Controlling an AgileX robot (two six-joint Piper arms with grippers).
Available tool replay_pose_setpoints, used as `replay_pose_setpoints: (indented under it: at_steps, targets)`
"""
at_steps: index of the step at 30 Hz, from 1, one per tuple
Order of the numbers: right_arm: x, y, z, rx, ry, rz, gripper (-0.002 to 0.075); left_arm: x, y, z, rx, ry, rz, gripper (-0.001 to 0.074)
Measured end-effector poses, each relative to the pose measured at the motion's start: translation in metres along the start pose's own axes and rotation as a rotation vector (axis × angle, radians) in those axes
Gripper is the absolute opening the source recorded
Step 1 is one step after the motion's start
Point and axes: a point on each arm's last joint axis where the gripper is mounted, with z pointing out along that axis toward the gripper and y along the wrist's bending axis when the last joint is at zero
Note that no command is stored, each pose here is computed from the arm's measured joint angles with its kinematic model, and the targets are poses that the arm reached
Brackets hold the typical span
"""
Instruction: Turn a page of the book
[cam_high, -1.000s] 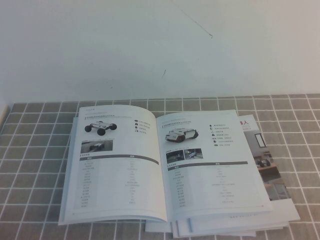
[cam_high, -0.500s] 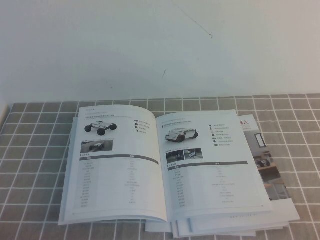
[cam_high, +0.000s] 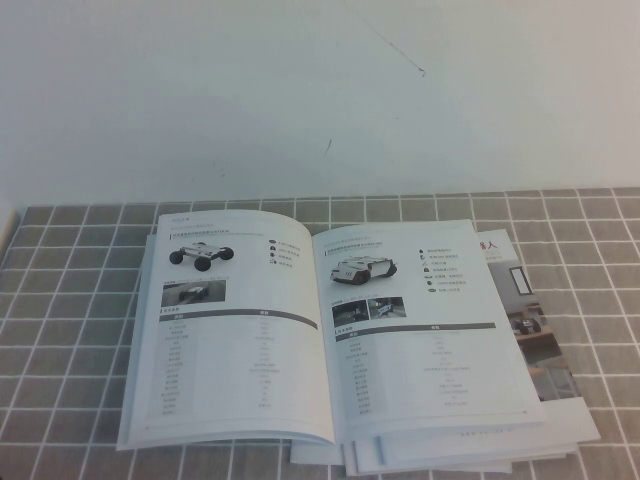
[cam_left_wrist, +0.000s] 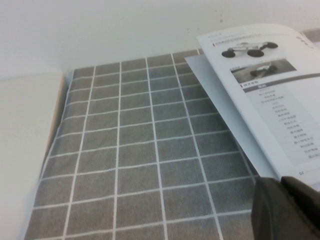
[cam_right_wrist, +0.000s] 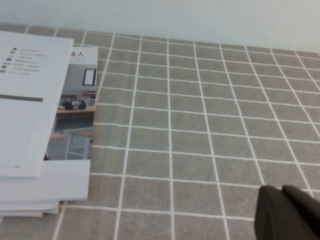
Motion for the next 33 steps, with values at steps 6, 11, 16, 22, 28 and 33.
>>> replay_pose_setpoints:
  at_steps: [6,11,16,22,28,33]
  targets:
    - [-0.001,0.0,0.0,0.001,-0.01,-0.005,-0.0003,-0.011,0.002,-0.001,-0.026,-0.125,0.004,-0.0004]
    - [-0.004,-0.001,0.0,0.008,-0.059,-0.007,-0.0003,-0.02,0.004,-0.002,-0.046,-0.227,0.004,-0.0004]
    - [-0.019,-0.003,-0.002,0.032,-0.226,-0.009,-0.0003,-0.033,0.007,-0.006,-0.074,-0.373,-0.002,-0.0004]
    - [-0.043,-0.006,-0.011,0.081,-0.51,-0.047,-0.0003,-0.053,0.011,-0.018,-0.124,-0.624,-0.004,-0.0004]
    - [-0.06,-0.009,-0.023,0.11,-0.733,-0.01,-0.0003,-0.068,0.014,-0.033,-0.171,-0.865,-0.013,-0.0004]
    - [-0.066,-0.01,-0.03,0.127,-0.833,0.007,-0.0003,-0.079,0.017,-0.049,-0.192,-1.073,-0.058,-0.0004]
